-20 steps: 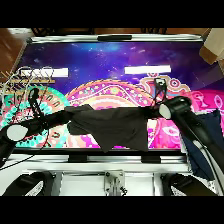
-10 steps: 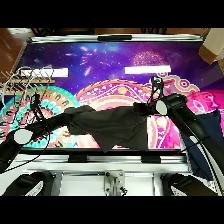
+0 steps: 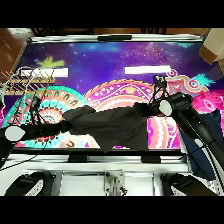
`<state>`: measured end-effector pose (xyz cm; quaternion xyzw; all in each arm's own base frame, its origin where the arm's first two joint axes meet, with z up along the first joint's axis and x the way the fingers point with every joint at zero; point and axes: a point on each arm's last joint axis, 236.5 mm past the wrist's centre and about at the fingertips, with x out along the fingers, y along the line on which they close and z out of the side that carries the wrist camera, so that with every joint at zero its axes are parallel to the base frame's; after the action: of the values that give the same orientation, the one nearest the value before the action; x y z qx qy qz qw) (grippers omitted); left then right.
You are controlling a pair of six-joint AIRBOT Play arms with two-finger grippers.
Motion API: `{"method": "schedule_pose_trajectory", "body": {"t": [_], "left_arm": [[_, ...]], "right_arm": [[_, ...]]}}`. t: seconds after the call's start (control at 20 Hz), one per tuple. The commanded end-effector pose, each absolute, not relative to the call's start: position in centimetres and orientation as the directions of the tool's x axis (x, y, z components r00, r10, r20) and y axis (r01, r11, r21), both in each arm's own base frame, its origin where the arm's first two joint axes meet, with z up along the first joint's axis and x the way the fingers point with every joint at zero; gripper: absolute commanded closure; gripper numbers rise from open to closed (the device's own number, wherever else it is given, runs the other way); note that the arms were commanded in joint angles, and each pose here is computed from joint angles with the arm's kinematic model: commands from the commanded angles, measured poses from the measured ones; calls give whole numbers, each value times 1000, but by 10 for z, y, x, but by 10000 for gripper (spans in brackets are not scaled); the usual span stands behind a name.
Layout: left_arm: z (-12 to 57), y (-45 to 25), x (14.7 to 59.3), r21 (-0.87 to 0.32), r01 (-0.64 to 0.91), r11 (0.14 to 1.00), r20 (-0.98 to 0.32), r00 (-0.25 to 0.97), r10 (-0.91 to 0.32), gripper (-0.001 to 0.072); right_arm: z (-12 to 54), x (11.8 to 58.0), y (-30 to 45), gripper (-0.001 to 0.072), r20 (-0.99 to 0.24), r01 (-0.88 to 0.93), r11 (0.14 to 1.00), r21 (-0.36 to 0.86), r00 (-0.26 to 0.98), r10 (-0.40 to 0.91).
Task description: Fold the shirts.
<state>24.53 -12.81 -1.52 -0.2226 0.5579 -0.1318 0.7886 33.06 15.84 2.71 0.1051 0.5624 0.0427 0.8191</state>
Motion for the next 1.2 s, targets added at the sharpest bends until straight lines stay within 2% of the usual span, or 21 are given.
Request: {"method": "schedule_pose_trajectory", "body": {"t": [0.0, 0.15, 0.3, 0.55, 0.85, 1.0, 1.05, 1.1, 1.15], "left_arm": [[-39, -161, 188, -553, -74, 830, -830, 132, -541, 114], [-48, -202, 185, -636, -103, 764, -767, 184, -614, 113], [-57, -235, 179, -660, -133, 740, -749, 194, -634, 113], [-91, -268, 182, -641, -182, 746, -766, 210, -607, 114], [-89, -299, 207, -651, -133, 748, -750, 264, -606, 115], [-91, -311, 208, -647, -120, 753, -753, 252, -607, 116], [-95, -312, 208, -640, -122, 759, -760, 245, -602, 165], [-100, -313, 207, -632, -127, 764, -767, 237, -596, 318], [-103, -312, 207, -627, -130, 768, -773, 232, -591, 432]], "right_arm": [[27, 329, 157, 635, -915, 48, 975, 216, 359, 185], [27, 329, 157, 635, -915, 47, 976, 215, 359, 184], [27, 329, 157, 635, -915, 42, 976, 213, 358, 184], [25, 325, 156, 635, -922, 44, 978, 205, 343, 178], [21, 315, 152, 635, -940, 22, 984, 176, 299, 161], [19, 308, 153, 635, -949, 8, 984, 175, 268, 167], [19, 306, 154, 635, -950, 0, 985, 175, 261, 169], [18, 305, 154, 635, -952, -5, 985, 173, 255, 169], [18, 304, 153, 635, -953, -6, 985, 170, 251, 167]]}}
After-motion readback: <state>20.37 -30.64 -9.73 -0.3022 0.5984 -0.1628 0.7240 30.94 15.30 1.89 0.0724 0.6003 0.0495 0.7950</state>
